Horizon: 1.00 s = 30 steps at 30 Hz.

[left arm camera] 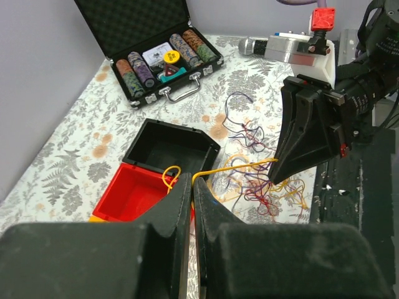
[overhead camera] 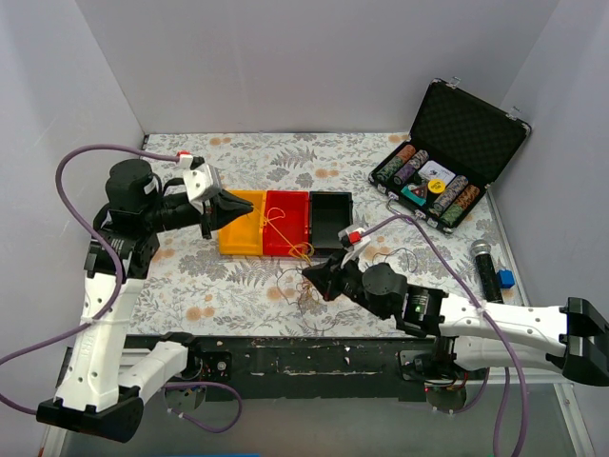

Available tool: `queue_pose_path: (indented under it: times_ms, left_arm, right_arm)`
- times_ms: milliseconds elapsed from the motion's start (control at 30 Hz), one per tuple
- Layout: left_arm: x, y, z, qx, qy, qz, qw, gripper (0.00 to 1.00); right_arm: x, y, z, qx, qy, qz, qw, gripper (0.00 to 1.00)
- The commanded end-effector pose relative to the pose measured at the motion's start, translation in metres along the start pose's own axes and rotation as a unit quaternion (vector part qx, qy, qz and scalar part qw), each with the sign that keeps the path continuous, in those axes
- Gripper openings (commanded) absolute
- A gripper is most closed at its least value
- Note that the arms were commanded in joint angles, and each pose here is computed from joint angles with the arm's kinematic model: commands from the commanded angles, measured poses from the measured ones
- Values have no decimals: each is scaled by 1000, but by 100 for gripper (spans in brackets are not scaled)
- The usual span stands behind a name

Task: Untangle the cables

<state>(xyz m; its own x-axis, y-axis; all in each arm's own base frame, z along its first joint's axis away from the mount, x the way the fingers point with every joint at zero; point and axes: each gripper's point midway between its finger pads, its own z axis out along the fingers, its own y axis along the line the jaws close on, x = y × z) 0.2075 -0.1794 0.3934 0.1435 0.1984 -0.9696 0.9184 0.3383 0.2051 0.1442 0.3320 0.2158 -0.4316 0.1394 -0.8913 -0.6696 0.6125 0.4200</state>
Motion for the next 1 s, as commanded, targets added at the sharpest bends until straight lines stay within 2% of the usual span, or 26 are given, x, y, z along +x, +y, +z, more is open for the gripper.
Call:
queue_pose_path:
  times_ms: [0,133,300,400,733,967]
  left_arm:
    - [-51,20,-7,-44,-51,42,997,0]
    - [-59,29,-7,-62,-60,51,995,0]
    - [-94,59,-17,-150,-113,65,980,0]
    - [-117,66,-22,-166,-140,78,973,0]
    - [-178,73,-34,-179,-207,89,958,0]
    - [-227,79,-56,-220,-267,111,932,0]
  right_arm:
    - [60,-46,-17,64,77,-7,995,1]
    - [84,-69,-34,97,102,5,990,1]
    - [113,-92,-56,116,122,22,985,2]
    - [131,-108,-70,145,149,28,978,11]
    - [160,-124,-84,167,188,37,967,24]
    - [187,-137,-94,191,226,43,954,27]
